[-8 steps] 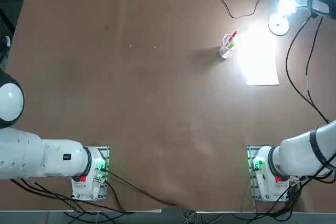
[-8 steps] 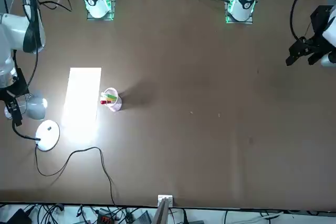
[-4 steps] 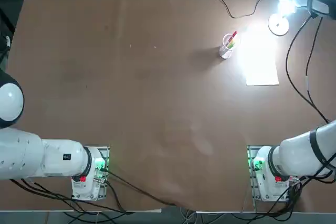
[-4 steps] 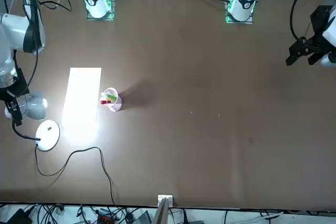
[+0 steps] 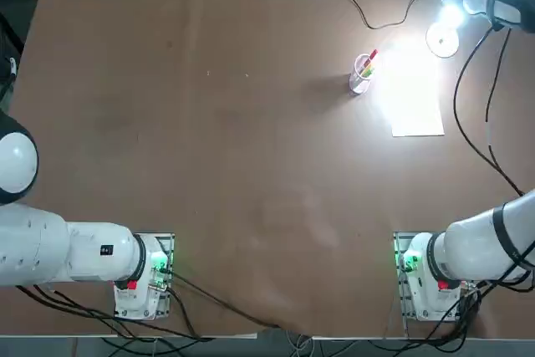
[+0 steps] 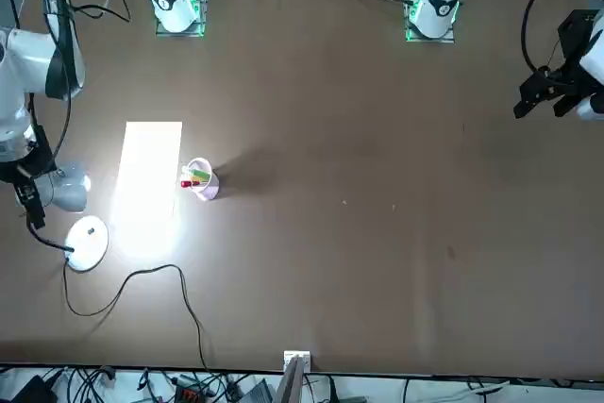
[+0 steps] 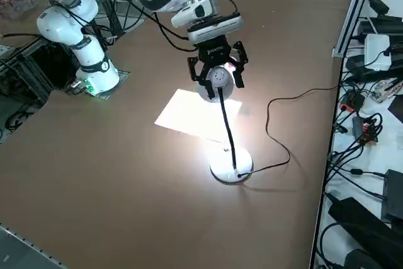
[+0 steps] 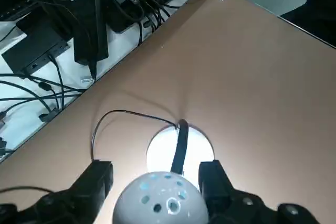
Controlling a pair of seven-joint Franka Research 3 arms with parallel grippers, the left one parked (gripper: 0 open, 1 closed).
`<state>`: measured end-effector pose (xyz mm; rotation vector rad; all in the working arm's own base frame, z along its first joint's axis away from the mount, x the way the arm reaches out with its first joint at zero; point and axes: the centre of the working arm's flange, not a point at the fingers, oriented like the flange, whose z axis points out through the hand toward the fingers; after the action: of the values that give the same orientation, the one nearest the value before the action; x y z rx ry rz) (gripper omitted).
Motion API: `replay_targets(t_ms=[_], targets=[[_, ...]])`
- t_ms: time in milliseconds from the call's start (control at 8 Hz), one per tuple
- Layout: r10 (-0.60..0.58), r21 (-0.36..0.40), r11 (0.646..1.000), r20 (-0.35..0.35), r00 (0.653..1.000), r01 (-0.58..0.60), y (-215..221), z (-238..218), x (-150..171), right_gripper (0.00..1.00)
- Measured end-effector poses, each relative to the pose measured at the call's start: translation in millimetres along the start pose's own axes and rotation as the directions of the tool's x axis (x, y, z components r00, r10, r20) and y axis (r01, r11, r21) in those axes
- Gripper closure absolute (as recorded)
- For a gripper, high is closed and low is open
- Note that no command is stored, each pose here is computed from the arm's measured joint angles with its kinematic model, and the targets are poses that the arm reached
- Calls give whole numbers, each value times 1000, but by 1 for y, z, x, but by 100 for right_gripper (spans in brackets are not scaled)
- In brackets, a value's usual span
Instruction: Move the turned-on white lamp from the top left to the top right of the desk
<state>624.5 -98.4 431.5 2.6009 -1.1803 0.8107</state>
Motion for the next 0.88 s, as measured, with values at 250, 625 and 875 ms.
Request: replay_targets(t_ms=[250, 625, 875], targets=[[5, 10, 1000, -10, 1000, -5, -2, -4, 4, 2], [19, 33, 999, -41, 999, -18, -4, -18, 19, 0], [18, 52, 999, -85, 996, -14, 0, -40, 42, 1]])
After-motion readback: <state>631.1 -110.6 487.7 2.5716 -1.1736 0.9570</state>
